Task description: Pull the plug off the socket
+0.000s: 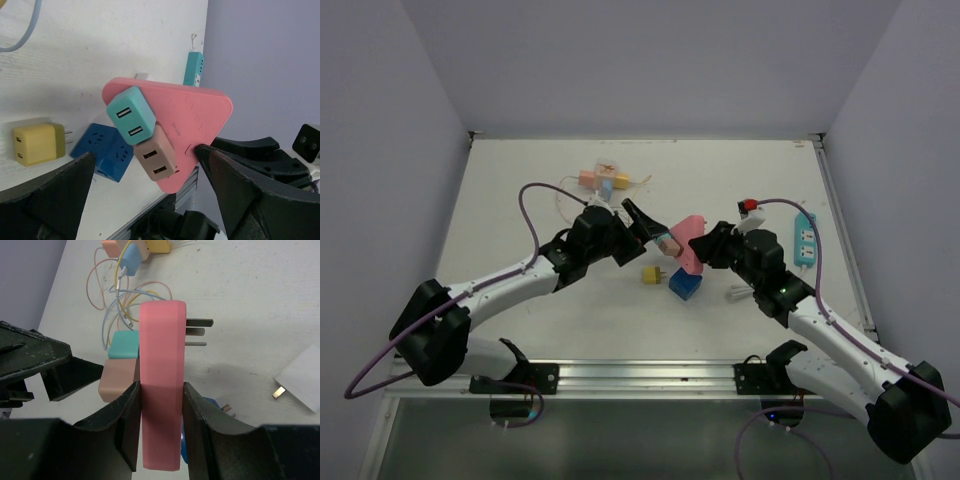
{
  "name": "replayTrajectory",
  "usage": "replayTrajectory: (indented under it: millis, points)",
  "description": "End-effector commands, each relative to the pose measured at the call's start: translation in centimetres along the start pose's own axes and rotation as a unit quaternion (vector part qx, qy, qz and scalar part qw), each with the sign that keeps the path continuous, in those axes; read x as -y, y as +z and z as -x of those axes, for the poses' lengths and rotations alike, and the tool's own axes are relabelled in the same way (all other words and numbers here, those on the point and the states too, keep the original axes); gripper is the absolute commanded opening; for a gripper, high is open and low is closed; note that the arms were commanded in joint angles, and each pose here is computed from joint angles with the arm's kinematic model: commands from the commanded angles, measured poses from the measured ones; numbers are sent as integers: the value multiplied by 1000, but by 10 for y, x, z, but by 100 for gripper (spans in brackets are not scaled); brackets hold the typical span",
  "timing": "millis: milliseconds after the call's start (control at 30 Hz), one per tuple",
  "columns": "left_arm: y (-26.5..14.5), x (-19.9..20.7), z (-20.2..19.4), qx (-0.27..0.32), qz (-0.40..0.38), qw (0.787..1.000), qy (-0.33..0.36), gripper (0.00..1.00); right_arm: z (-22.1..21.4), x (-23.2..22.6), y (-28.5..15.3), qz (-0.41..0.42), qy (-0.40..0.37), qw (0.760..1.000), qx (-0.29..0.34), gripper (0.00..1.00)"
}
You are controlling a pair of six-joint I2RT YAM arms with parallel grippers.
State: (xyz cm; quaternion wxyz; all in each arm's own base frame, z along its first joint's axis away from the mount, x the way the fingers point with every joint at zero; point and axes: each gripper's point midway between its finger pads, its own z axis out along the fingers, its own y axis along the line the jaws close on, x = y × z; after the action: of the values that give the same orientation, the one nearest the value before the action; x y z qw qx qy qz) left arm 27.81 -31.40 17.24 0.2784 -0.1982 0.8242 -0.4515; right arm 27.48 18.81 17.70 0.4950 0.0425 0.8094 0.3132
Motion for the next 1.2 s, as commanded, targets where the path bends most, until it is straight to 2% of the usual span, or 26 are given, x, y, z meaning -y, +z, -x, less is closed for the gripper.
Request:
replayTrajectory:
  millis: [0, 167, 367, 867, 1033, 1167]
  points:
    - [11, 17, 1, 1, 3, 1000, -30, 99, 28, -26, 2, 47, -2, 998, 44, 0]
    - [22, 19, -10, -20, 25, 998, -45, 96, 28, -26, 2, 49, 0, 998, 46, 0]
    - [23, 9, -23, -35, 48, 997, -57, 86, 25, -24, 1, 50, 2, 998, 46, 0]
    - [25, 12, -25, -36, 49, 996, -61, 38, 22, -28, 3, 62, 12, 997, 42, 0]
    - [24, 12, -26, -36, 47, 996, -71, 26, 18, -28, 3, 68, 11, 997, 37, 0]
    - [21, 13, -26, -37, 43, 995, -77, 10, 13, -30, 5, 77, 9, 997, 29, 0]
